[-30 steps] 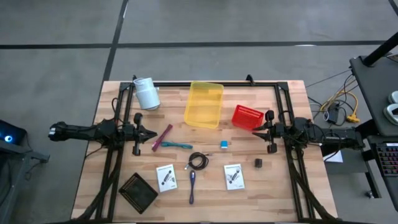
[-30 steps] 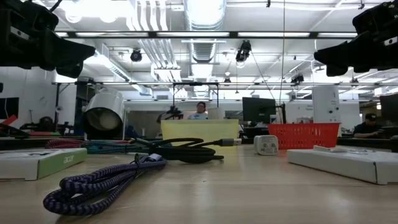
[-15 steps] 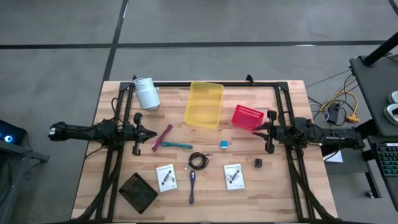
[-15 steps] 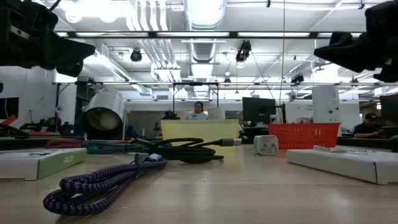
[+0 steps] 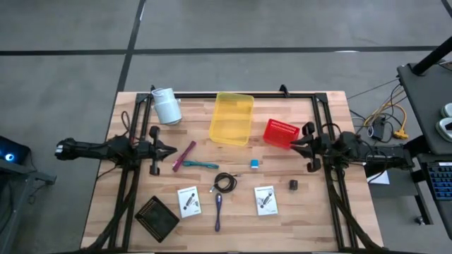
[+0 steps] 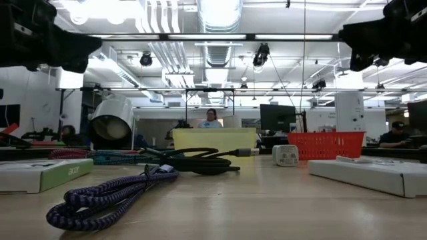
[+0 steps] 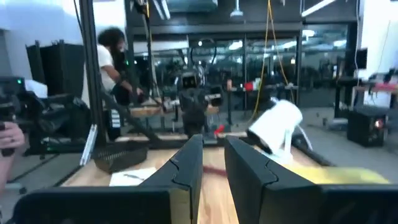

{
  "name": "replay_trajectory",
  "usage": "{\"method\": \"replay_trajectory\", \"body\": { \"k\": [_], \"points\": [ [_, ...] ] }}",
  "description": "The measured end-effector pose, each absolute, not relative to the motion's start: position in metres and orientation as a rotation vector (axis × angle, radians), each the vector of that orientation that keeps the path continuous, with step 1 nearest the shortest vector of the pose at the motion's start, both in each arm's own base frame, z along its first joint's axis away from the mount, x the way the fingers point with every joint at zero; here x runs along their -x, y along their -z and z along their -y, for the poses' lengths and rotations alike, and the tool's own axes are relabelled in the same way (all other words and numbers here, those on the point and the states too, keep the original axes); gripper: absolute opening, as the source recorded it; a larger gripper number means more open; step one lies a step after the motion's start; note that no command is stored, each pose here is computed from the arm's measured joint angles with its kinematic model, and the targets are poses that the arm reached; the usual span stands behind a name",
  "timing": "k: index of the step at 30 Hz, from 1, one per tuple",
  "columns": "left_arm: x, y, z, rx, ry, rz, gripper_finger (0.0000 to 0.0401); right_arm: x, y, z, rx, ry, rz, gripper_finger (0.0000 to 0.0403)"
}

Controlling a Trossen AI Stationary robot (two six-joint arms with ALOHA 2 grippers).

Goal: Pick and place items into bin
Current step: Put the black charger adapter into the red bin

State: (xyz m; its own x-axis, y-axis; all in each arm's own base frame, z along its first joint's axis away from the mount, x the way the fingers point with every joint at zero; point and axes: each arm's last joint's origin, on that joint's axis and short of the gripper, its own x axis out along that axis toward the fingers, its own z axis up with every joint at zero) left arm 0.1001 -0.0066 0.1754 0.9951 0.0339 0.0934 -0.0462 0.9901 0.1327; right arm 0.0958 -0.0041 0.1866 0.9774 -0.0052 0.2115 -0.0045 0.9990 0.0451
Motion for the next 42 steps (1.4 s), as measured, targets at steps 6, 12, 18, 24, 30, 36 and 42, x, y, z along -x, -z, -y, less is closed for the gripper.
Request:
{"method": "replay_trajectory", "body": {
  "k": [6,12,18,24,30,36,42],
  "points": [
    [-0.099,-0.185,0.006,-0.171,-0.085,0.182,0.0005,-0.092,-0.199,0.004,0.049,0.013,0.340,0.0058],
    [-0.099,-0.195,0.005,-0.140,-0.106,0.195,0.0057,-0.094,-0.199,0.005,0.067,0.044,0.336,0.0118],
    [-0.101,-0.202,0.004,-0.124,-0.128,0.196,0.0130,-0.096,-0.199,0.008,0.047,0.149,0.331,0.0193],
    [-0.105,-0.201,0.005,-0.020,-0.112,0.205,0.0152,-0.100,-0.195,0.008,-0.053,0.131,0.292,0.0216],
    [-0.110,-0.189,0.006,-0.027,-0.106,0.188,0.0153,-0.104,-0.195,0.008,-0.085,0.127,0.287,0.0215],
    [-0.114,-0.189,0.006,-0.032,-0.107,0.212,0.0153,-0.112,-0.214,0.009,-0.160,0.127,0.157,0.0215],
    [-0.117,-0.188,0.007,-0.034,-0.107,0.203,0.0153,-0.126,-0.240,0.010,-0.338,0.165,-0.099,0.0215]
  ]
}}
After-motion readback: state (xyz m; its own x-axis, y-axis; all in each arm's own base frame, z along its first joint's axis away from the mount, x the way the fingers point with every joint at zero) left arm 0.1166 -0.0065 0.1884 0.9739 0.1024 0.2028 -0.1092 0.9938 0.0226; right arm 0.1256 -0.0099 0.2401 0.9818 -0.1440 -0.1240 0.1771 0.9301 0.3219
